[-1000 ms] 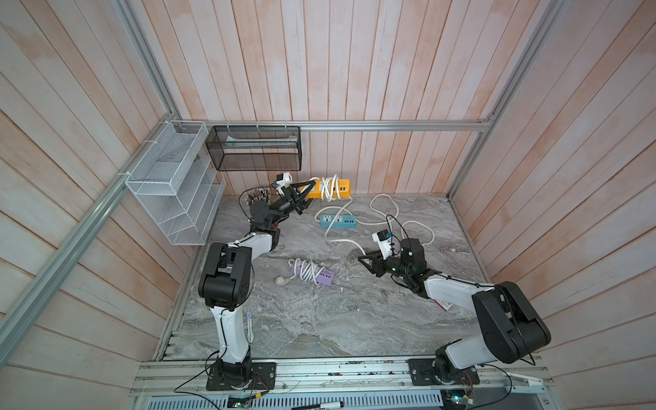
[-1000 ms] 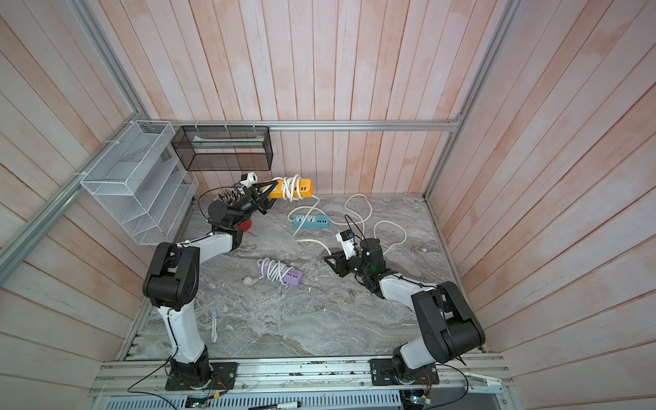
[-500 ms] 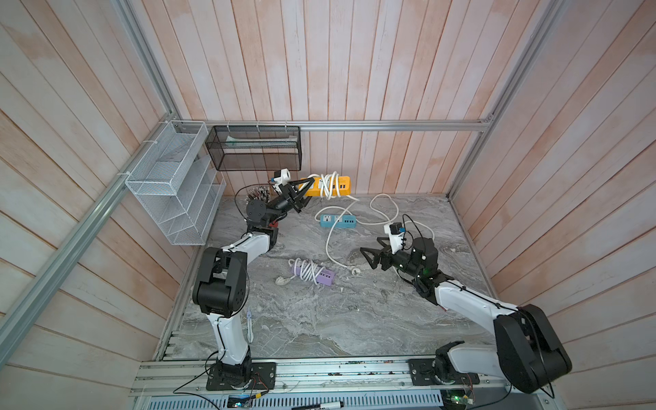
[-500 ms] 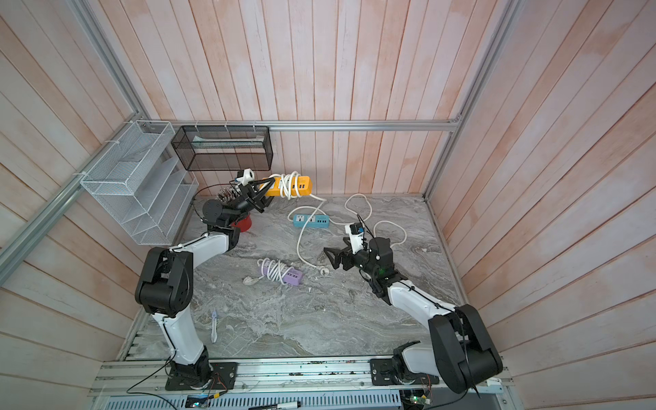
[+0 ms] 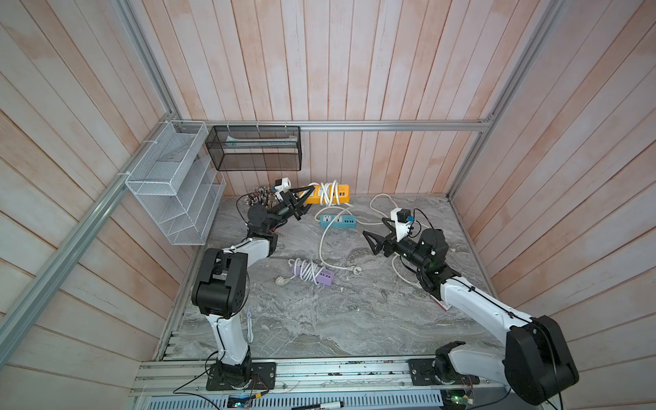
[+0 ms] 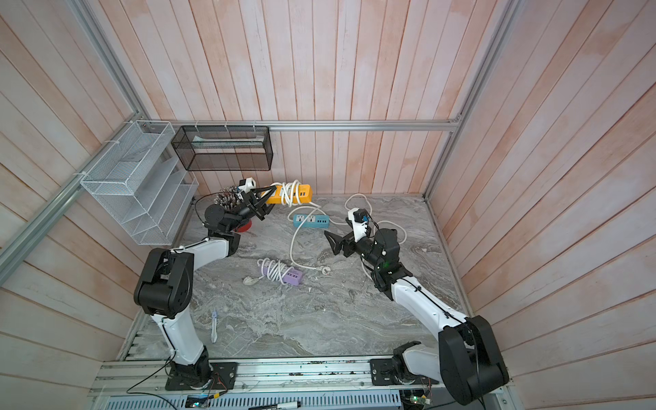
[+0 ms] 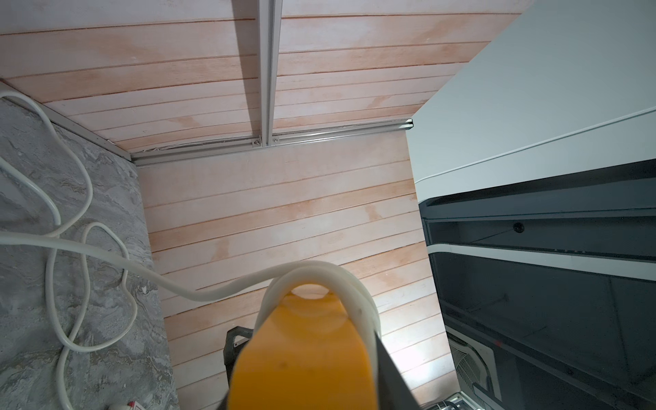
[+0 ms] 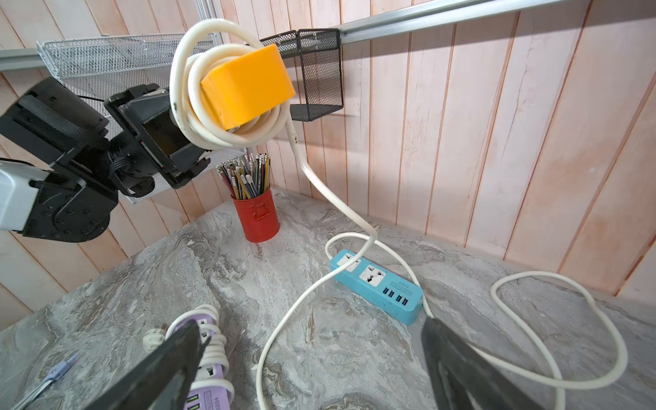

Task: Unwrap the cord wrapped around the power strip
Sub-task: Unwrap the power cord from the power strip.

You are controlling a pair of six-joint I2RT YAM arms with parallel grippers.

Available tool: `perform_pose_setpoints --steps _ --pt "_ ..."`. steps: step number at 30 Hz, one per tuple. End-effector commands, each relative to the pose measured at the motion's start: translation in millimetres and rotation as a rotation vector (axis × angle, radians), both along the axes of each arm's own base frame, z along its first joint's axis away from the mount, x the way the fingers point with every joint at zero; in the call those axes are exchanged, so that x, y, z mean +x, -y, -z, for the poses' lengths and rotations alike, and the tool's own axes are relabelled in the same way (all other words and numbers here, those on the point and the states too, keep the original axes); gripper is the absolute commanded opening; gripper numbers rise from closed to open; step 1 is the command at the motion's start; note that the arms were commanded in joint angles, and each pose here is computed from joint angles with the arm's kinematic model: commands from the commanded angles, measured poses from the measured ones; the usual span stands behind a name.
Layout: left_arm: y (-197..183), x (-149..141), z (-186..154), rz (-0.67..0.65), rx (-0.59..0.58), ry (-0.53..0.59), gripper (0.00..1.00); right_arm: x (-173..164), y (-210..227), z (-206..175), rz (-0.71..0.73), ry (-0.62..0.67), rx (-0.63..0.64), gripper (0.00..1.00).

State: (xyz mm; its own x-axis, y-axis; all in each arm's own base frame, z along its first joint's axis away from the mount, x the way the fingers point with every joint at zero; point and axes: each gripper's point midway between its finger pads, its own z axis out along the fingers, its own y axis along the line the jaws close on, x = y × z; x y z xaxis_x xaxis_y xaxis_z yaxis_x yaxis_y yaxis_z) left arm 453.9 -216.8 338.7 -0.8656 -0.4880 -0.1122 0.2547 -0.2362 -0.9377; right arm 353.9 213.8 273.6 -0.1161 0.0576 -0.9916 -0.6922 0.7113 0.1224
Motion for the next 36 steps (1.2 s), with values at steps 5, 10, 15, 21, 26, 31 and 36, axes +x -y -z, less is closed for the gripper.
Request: perform_pose_setpoints --steps 5,10,15,21,26,31,36 --pt "1.7 -24.8 -38.0 -0.001 -0.011 0.111 0.00 10.7 -9.3 -32.2 0.002 0.181 -0.035 0.99" --pt "3.3 -30.7 -36.8 -0.001 -0.003 0.097 0.00 15.7 -20.5 -35.2 -0.026 0.251 -0.060 0.99" --pt "6.0 -37.3 -36.0 0.006 0.002 0.088 0.00 24.3 -30.1 -35.2 -0.029 0.315 -0.100 0.99" --pt "9.7 -41.4 -38.6 0.013 0.000 0.090 0.00 27.5 -45.1 -37.3 -0.087 0.341 -0.120 0.93" --pt "17.7 -45.8 -39.4 0.030 -0.005 0.087 0.00 32.8 -55.5 -33.3 -0.119 0.339 -0.129 0.87" --pt "22.3 -51.2 -41.6 0.042 -0.010 0.090 0.00 35.8 -66.7 -24.7 -0.150 0.323 -0.133 0.84" --pt "21.5 -55.6 -46.3 0.041 -0.012 0.095 0.00 42.0 -71.6 -19.0 -0.150 0.310 -0.133 0.77"
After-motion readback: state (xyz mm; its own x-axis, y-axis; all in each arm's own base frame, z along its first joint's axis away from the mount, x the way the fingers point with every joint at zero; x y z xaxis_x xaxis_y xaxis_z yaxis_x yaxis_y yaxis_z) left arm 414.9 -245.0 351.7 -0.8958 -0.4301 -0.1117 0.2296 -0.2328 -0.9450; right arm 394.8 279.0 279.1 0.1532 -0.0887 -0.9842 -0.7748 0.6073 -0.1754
